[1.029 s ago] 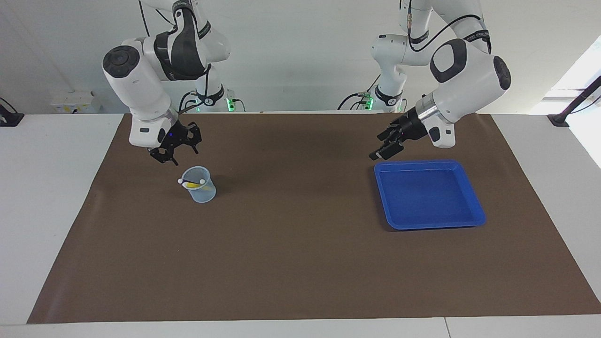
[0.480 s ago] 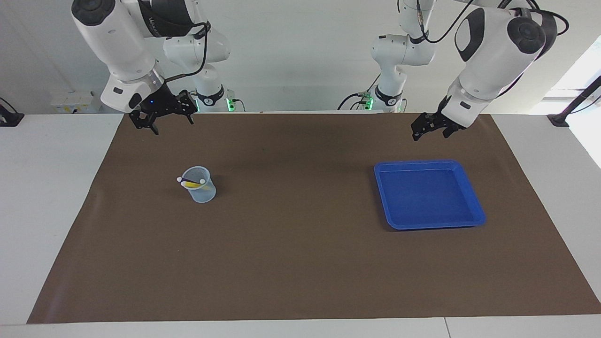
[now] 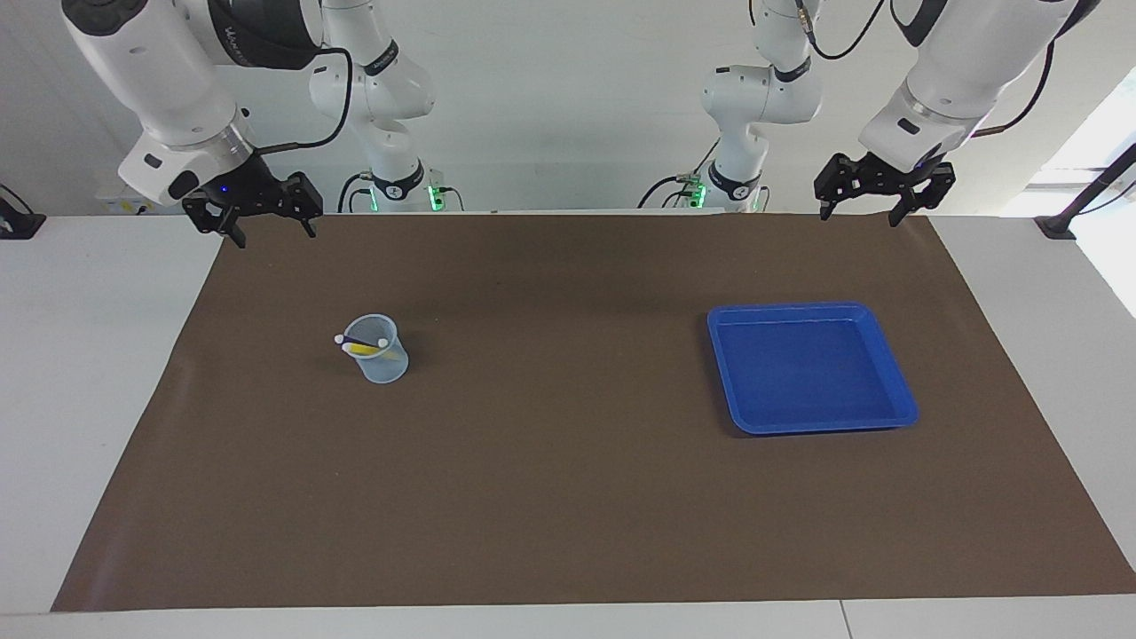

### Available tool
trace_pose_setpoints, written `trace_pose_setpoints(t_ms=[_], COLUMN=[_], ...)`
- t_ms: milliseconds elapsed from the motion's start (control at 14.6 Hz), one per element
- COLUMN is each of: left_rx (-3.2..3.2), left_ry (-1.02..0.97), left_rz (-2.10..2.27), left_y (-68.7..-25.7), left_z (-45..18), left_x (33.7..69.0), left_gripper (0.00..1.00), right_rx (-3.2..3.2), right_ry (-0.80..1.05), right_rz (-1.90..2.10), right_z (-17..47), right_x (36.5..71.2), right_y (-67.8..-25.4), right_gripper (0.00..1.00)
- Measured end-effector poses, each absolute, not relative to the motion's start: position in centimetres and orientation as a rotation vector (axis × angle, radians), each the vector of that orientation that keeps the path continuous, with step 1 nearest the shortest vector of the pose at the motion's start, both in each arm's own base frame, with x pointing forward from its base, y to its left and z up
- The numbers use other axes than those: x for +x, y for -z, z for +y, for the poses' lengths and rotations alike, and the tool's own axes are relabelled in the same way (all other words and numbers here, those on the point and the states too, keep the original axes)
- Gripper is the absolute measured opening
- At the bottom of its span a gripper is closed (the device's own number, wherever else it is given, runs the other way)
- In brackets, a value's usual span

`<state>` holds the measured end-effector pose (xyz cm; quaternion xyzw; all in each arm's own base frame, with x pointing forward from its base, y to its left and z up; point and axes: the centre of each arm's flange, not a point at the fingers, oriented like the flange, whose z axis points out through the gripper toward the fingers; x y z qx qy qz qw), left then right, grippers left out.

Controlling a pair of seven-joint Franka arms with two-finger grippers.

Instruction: Transfer and insert pens with both arms

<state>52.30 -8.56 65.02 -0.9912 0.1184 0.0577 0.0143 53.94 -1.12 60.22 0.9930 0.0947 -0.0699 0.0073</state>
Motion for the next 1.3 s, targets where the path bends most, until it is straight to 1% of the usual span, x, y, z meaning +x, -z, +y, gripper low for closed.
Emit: trace_pose_setpoints(t_ms=[343, 549, 755, 960, 1304], left_rx=[-3.099, -3.109, -3.117, -3.132, -3.136], left_ry=[-0.094, -0.085, -0.076, -0.077, -0.08], left_rz=[0.324, 0.256, 0.202, 0.122, 0.096], left_y=[-63.4, -63.6, -63.9, -63.9, -63.9], left_z=[-8.2, -6.8, -5.8, -5.9, -5.9], left_x=[52.4, 52.6, 52.7, 52.7, 52.7], left_gripper=[1.0, 1.0, 1.0, 1.0, 1.0], right_rx=[3.098, 3.096, 3.098, 3.099, 3.1], right_ry=[0.236, 0.24, 0.25, 0.256, 0.238], right_rz=[0.3, 0.264, 0.237, 0.225, 0.21], right_z=[-0.9, 0.0, -0.5, -0.9, -0.9], right_x=[53.4, 53.1, 53.5, 53.8, 53.8], right_y=[-61.3, -61.5, -61.0, -60.6, -61.0], right_gripper=[1.0, 1.0, 1.0, 1.0, 1.0])
